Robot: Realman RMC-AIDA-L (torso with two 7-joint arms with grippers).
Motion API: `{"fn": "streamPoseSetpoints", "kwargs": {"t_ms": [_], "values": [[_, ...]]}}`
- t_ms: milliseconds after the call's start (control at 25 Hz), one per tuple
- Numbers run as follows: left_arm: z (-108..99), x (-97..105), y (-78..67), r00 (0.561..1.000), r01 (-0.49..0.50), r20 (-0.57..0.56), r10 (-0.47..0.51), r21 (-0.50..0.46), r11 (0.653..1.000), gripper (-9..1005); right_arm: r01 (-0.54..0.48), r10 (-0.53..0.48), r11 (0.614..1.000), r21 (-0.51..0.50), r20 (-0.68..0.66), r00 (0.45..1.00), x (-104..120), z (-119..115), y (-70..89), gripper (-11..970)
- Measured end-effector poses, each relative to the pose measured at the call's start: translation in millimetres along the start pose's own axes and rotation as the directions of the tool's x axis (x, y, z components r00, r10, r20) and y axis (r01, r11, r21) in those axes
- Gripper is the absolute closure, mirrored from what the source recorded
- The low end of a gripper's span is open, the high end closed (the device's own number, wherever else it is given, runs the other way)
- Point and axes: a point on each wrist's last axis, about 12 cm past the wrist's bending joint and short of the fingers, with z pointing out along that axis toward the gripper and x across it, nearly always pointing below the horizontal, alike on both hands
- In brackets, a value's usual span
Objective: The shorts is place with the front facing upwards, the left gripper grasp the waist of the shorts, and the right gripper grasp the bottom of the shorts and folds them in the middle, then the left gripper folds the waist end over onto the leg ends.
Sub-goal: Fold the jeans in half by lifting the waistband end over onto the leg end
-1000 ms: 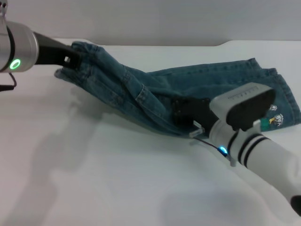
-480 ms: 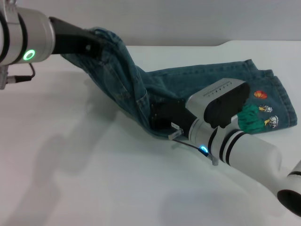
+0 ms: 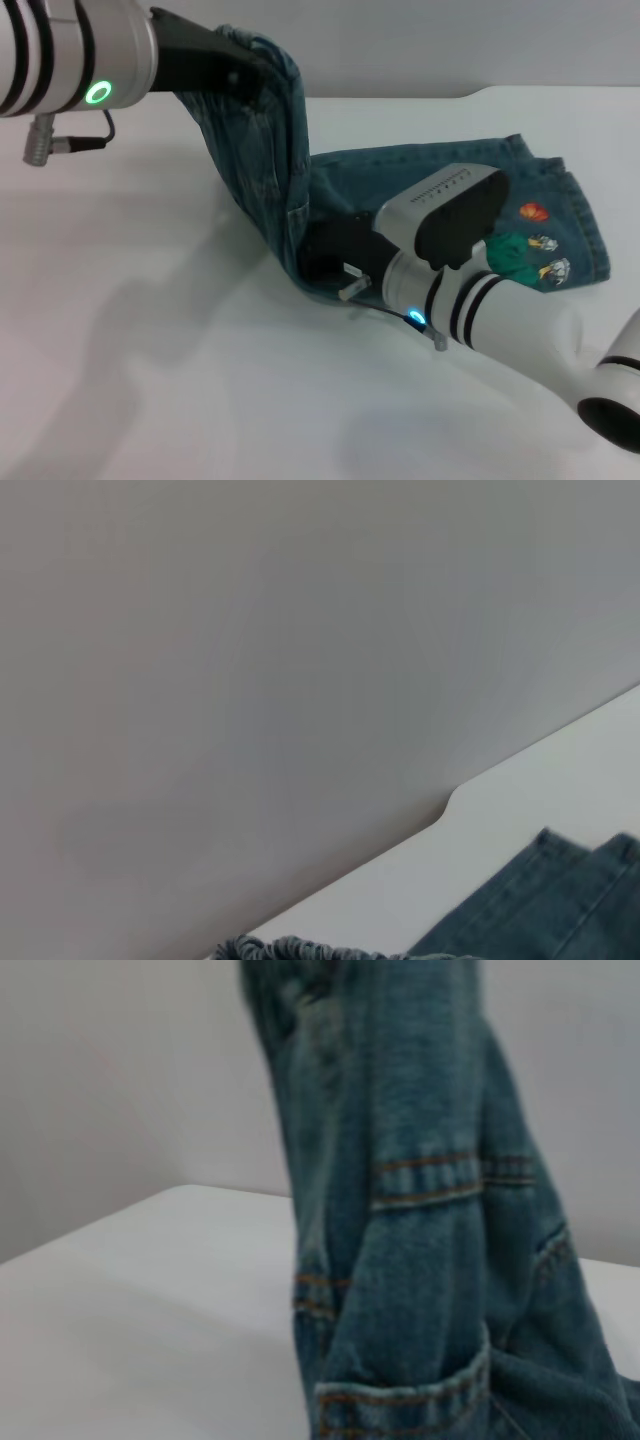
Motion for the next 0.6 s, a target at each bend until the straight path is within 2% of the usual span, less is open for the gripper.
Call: {"fn": "streamPoseSetpoints", "kwargs": {"t_ms": [360, 440, 600], "values": [[1, -8, -7.5, 0.999, -0.027, 0.033, 0.026, 0.027, 0.999, 959, 0.004, -0.004, 0.998, -0.056, 0.010, 1.000, -8, 5, 14.1, 935], [1, -6, -4.9, 0.999, -0.028, 0.033, 0.027, 0.019, 0.999, 959, -0.025, 0.025, 0.999, -0.033, 0.024, 0.999, -5, 1, 9.8, 934], [0, -2, -0.9, 0.999, -0.029, 0.032, 0.029, 0.008, 1.000, 959, -0.089, 0.085, 0.994, 0.057, 0.067, 0.994, 2, -13, -12.5, 934]]}}
